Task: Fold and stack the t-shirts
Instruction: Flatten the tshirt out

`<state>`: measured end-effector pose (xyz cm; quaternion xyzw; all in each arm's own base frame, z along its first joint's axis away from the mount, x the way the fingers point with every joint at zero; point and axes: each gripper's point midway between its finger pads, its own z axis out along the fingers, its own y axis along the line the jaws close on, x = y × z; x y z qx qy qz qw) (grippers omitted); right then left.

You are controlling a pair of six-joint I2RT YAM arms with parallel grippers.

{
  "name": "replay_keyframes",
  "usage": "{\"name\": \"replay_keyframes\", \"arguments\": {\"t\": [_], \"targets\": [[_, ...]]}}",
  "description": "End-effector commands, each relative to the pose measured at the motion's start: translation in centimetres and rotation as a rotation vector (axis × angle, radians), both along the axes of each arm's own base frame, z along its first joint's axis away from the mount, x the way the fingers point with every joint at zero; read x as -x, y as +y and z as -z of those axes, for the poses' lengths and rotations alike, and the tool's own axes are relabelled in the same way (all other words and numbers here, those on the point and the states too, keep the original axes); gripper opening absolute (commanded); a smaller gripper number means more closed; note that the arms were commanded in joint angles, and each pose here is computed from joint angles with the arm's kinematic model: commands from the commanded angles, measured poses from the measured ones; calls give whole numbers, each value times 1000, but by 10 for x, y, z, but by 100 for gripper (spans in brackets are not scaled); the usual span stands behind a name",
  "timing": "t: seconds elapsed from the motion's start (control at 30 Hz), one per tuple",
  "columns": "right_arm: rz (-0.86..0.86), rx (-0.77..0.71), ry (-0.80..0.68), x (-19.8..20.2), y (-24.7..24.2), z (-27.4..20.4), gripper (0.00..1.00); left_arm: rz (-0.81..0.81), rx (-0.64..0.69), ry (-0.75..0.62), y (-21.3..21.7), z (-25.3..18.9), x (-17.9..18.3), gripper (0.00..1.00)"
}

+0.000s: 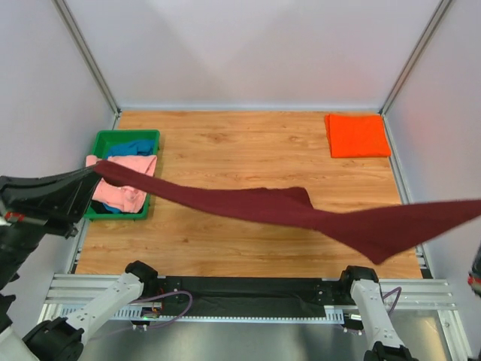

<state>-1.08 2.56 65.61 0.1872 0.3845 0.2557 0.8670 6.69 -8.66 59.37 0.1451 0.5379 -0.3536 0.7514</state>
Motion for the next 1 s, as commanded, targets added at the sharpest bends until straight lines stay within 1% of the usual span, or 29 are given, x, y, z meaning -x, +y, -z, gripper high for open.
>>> {"name": "replay_keyframes", "arguments": {"t": [0.0, 0.07, 0.17, 0.2, 0.33, 0.47, 0.53, 0.6, 0.63, 0.67, 0.73, 0.77, 0.83, 0.87, 0.9, 0.93, 0.97], "targets": [[39, -41, -46, 16, -8, -7, 0, 133, -72, 50, -22, 15, 8, 0], [49, -32, -47, 21, -8, -8, 0, 117, -94, 75, -21, 23, 6, 0], [62, -10, 9, 3, -10, -5, 0, 47, -131, 127, -14, 43, -7, 0], [66, -6, 48, -13, -12, -2, 0, 35, -148, 139, -14, 50, -11, 0], [53, 46, 138, -38, -9, 6, 0, -8, -175, 134, -8, 55, -15, 0], [46, 54, 156, -32, -6, 9, 0, -19, -188, 103, -4, 52, -11, 0], [49, 54, 136, -17, -4, 11, 0, -4, -188, 77, -3, 49, -3, 0], [58, 50, 113, -2, -4, 15, 0, 29, -178, 12, -1, 43, 16, 0], [71, 36, 87, 12, -6, 19, 0, 35, -169, -2, 0, 43, 20, 0], [73, 25, 71, 19, -6, 20, 0, 28, -125, -77, 10, 33, 38, 0], [78, 5, 29, 30, -7, 18, 0, 23, -86, -106, 14, 33, 44, 0], [66, -10, 4, 37, -6, 17, 0, 19, -51, -146, 21, 27, 56, 0], [40, -1, -14, 40, -1, 9, 0, 29, -44, -160, 21, 24, 60, 0], [22, 9, 24, 19, 1, 5, 0, 47, -62, -182, 17, 23, 62, 0], [11, 14, 48, 8, 1, 4, 0, 51, -79, -174, 12, 27, 54, 0], [-55, 60, 92, -15, 13, 7, 0, 49, -97, -169, 7, 30, 44, 0], [-78, 85, 132, -39, 15, 10, 0, 19, -109, -151, 4, 32, 27, 0]]}}
